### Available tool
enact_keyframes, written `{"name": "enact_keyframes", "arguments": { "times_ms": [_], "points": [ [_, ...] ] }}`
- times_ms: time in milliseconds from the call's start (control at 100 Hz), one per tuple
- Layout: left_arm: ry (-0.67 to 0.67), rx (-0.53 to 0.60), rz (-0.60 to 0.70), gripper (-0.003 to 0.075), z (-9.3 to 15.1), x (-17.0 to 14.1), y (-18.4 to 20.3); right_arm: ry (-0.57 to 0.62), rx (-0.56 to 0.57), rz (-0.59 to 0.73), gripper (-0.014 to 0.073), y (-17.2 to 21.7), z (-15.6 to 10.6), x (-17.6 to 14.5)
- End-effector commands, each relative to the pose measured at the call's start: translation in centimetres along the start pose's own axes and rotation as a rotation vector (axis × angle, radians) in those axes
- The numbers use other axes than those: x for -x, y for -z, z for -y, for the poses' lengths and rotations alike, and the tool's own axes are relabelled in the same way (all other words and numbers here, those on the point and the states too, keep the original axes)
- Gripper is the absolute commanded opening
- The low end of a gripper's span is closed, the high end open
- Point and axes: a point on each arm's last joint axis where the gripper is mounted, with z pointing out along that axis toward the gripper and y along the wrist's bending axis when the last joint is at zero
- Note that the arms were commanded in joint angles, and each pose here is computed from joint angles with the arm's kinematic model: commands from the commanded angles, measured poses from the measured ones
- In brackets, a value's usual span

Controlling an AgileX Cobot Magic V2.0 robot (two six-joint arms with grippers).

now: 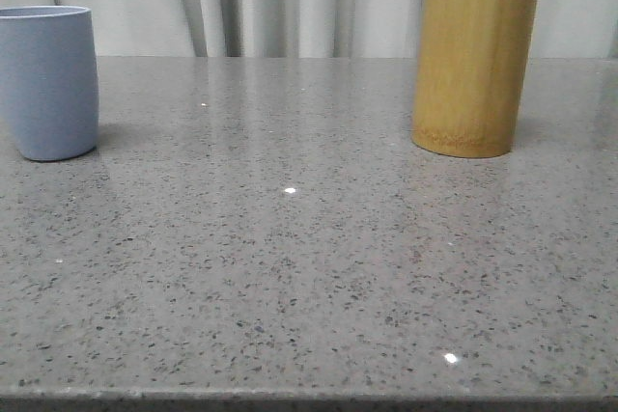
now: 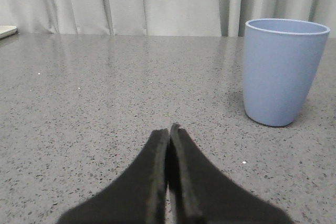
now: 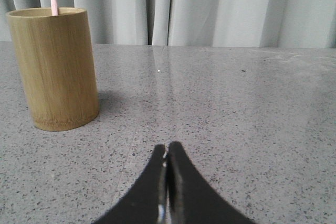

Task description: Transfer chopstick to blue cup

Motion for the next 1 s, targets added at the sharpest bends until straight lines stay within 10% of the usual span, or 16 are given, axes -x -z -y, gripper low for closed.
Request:
{"name": "enact_keyframes", "arguments": {
  "times_ms": [0, 990],
  "points": [
    [0.003, -0.005, 0.107, -0.0019, 0.02, 0.62, 0.27, 0.012, -0.001, 0.092, -0.0069, 0.19, -0.01, 0.77],
    [0.003, -0.007, 0.149, -0.0019, 0.04, 1.00, 0.32, 0.012, 0.000, 0.100, -0.0069, 0.19, -0.01, 0.84]
  ]
}}
